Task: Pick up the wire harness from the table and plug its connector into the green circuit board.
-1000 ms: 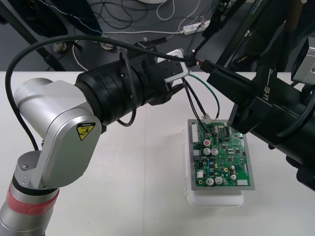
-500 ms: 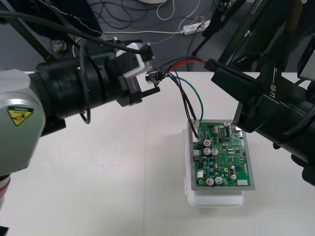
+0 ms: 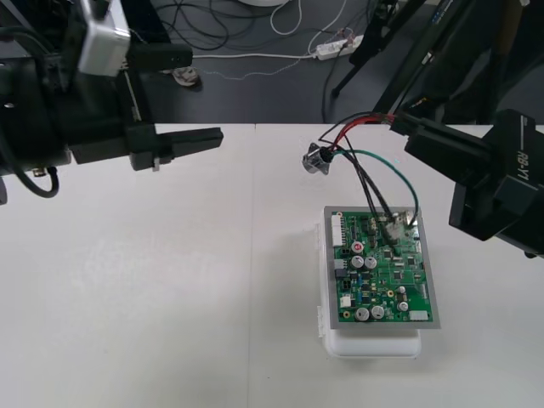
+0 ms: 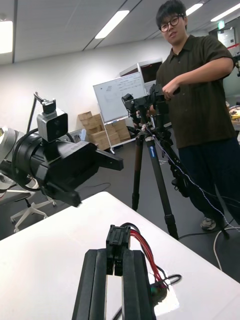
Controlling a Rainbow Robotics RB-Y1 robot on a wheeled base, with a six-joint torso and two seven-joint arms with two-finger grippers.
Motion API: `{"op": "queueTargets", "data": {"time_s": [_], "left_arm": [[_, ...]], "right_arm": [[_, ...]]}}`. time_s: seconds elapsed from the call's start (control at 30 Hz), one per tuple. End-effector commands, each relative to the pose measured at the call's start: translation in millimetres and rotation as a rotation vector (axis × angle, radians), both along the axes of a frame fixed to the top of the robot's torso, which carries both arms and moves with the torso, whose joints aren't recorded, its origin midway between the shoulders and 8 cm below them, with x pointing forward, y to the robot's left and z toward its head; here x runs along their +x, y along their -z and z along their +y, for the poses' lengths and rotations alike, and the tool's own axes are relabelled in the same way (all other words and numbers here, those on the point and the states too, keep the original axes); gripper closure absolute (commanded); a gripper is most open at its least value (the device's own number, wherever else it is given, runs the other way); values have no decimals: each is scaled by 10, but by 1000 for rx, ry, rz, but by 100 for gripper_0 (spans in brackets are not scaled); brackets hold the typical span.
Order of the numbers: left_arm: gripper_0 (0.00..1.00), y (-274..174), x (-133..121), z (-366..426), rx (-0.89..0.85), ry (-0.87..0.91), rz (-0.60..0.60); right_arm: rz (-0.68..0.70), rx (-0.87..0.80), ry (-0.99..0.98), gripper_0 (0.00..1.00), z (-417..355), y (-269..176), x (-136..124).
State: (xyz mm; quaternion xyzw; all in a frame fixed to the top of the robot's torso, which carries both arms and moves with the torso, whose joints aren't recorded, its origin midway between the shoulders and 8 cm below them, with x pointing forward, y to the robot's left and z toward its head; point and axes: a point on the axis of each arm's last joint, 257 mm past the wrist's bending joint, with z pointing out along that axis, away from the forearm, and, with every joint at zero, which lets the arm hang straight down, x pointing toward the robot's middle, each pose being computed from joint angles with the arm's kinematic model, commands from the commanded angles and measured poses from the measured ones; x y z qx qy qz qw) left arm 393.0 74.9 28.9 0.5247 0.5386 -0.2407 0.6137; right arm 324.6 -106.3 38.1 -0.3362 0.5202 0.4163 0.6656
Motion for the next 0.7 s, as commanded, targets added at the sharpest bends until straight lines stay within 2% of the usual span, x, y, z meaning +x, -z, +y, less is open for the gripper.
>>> {"op": "queueTargets", "data": {"time_s": [0.03,0.27,0.4,0.6,0.7], "left_arm": [[0,-31,-155,180,-11,86,160],[0,-281,-301,209,-60,197,251],[0,-434,-370,150,-90,285,303],[0,-579,-288,151,-95,356,356],[0,-596,-328,108,-104,409,401]], "right_arm": [[33,-11,9,100,-172,-37,-47],[20,-34,-29,100,-118,-28,-129],[0,-72,-106,100,-11,-5,-291],[-52,-120,-199,100,115,-48,-474],[-75,-140,-228,100,156,-79,-526]]}}
